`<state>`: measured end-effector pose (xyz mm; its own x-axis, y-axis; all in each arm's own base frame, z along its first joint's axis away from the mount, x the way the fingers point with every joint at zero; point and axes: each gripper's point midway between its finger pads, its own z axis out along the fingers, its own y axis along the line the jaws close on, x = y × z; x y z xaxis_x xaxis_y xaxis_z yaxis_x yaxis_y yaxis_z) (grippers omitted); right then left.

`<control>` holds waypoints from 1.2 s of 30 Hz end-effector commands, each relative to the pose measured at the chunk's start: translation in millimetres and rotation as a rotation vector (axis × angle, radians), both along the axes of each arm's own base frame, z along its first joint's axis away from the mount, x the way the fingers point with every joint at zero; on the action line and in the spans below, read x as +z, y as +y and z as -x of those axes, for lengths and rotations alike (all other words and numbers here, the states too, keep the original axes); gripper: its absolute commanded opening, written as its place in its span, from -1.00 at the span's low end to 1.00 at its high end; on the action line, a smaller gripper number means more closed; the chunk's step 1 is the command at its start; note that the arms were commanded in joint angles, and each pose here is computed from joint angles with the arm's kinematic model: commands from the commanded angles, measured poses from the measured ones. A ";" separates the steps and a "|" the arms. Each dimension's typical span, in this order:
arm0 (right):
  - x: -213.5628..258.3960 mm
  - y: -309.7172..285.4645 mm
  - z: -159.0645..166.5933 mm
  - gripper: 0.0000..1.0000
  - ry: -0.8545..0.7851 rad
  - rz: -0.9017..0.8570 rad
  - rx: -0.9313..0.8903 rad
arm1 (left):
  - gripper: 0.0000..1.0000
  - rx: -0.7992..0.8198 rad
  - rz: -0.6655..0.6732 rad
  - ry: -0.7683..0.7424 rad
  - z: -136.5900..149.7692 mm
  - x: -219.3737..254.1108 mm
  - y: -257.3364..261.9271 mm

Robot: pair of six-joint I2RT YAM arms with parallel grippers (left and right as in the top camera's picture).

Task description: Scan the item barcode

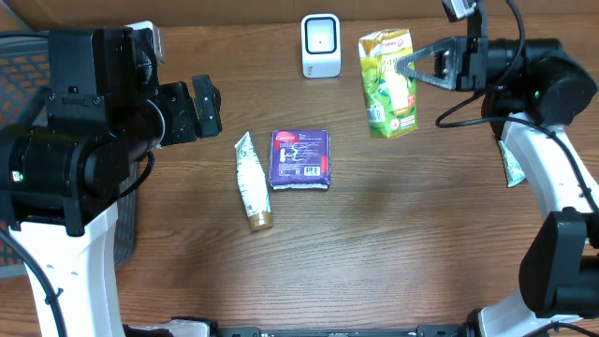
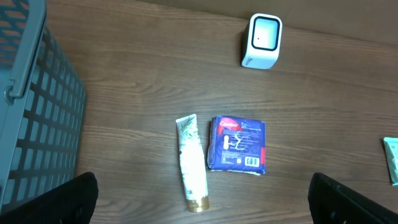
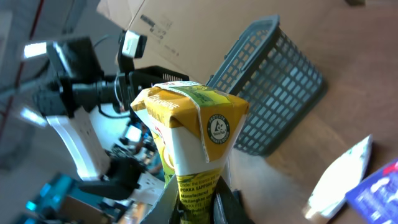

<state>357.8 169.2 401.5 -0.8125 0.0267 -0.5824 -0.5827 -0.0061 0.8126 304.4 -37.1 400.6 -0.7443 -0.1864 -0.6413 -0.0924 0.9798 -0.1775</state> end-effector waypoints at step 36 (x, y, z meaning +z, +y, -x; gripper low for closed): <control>-114.6 47.0 -57.3 -0.92 0.045 0.111 -0.105 | 0.99 -0.004 -0.014 -0.003 -2.3 0.4 1.9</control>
<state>396.9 216.8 291.8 -0.9495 -0.0145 -0.3136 -0.3139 0.0344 0.9488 304.4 -37.1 400.7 -0.7441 -0.1865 -0.6415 -0.0924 0.9798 -0.1776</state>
